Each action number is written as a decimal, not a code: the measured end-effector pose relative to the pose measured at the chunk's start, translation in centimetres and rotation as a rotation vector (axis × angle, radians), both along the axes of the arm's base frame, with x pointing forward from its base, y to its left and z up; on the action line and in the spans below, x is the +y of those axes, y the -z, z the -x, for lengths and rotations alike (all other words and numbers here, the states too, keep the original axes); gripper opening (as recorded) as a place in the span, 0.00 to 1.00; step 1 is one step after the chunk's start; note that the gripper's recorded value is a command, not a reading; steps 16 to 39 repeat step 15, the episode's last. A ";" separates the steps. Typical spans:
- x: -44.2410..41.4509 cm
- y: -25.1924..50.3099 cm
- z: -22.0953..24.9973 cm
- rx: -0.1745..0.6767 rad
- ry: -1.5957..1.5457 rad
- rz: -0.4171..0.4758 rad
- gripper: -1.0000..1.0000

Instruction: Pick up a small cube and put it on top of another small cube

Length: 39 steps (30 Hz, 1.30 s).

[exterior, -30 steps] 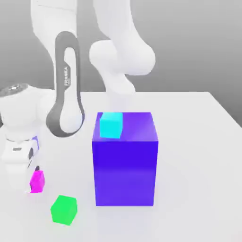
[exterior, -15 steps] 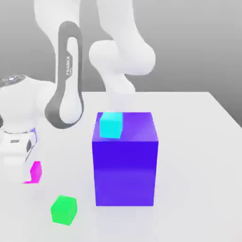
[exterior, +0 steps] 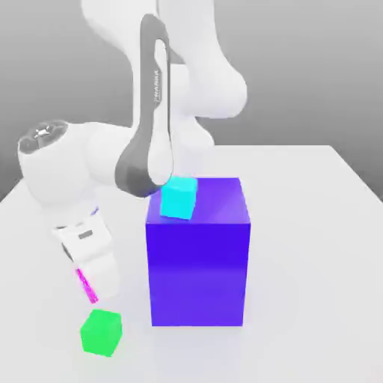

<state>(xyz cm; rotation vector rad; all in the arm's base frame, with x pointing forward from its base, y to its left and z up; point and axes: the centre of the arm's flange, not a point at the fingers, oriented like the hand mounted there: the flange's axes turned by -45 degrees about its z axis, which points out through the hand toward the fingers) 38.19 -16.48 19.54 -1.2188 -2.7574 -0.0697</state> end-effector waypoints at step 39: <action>1.3 1.2 -3.3 -0.107 -0.232 0.081 1.00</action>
